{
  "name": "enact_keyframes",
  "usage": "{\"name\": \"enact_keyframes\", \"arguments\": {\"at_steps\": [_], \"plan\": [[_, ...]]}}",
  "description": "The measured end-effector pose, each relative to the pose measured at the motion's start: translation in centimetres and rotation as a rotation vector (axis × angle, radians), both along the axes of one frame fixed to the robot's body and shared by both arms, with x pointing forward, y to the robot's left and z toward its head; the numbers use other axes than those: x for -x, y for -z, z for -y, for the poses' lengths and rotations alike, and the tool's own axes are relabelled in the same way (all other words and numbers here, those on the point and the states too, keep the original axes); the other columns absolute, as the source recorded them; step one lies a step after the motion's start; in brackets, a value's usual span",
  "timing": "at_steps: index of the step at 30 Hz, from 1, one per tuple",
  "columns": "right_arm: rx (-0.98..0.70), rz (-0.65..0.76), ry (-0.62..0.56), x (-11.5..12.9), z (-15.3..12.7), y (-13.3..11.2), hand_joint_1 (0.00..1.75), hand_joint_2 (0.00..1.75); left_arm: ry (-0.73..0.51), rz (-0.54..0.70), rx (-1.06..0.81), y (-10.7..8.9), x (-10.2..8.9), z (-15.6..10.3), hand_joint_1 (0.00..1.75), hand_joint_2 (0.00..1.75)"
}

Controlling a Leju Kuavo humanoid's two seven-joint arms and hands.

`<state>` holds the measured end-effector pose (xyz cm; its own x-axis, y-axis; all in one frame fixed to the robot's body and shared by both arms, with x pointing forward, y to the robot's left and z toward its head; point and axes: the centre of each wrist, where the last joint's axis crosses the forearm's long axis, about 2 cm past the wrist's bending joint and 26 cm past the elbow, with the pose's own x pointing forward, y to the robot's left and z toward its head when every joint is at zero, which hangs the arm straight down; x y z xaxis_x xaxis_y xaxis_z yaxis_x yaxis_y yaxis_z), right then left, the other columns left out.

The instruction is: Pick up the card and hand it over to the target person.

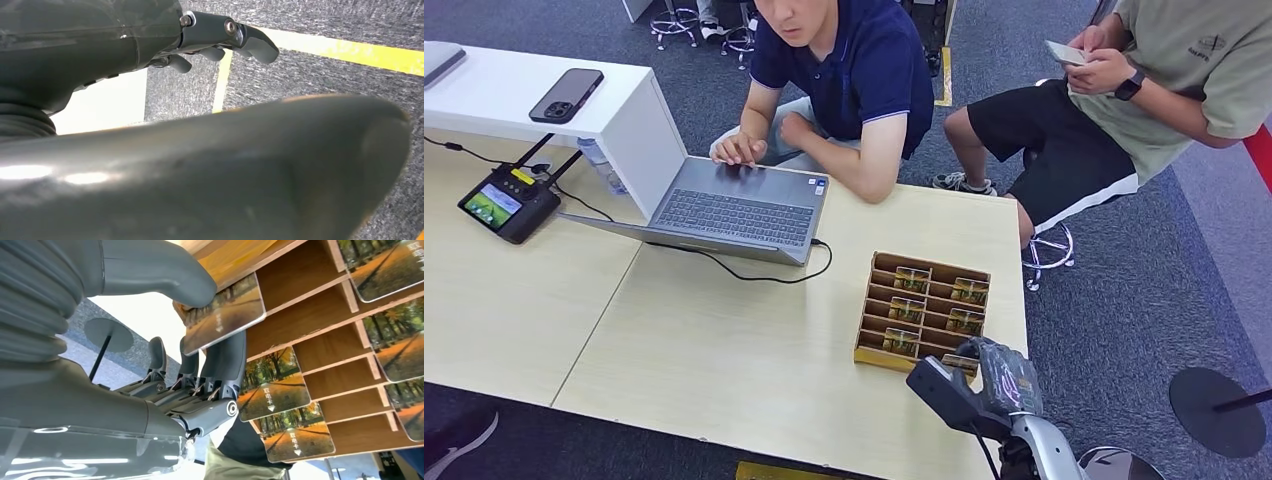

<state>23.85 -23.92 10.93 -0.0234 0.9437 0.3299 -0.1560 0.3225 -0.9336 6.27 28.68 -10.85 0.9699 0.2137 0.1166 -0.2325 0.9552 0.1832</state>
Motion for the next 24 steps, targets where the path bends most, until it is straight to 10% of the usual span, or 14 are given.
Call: {"name": "enact_keyframes", "arguments": {"at_steps": [7, 14, 18, 24], "plan": [[-0.001, -0.002, 0.001, -0.04, 0.01, -0.01, 1.06, 1.75, 0.001, 0.001, -0.001, 0.0, 0.0, 0.01, 0.0, 0.0], [-0.005, -0.003, 0.001, -0.04, 0.06, -0.02, 1.75, 1.75, 0.002, -0.001, -0.016, -0.01, 0.0, -0.05, 0.0, 0.0], [-0.007, 0.0, 0.005, 0.0, 0.14, -0.02, 1.75, 1.75, -0.009, -0.001, -0.031, -0.02, -0.02, -0.24, 0.0, 1.75], [-0.038, 0.048, -0.01, -0.3, -0.2, -0.52, 1.75, 1.75, -0.001, -0.009, -0.087, -0.05, -0.08, -0.6, 0.0, 1.75]]}}
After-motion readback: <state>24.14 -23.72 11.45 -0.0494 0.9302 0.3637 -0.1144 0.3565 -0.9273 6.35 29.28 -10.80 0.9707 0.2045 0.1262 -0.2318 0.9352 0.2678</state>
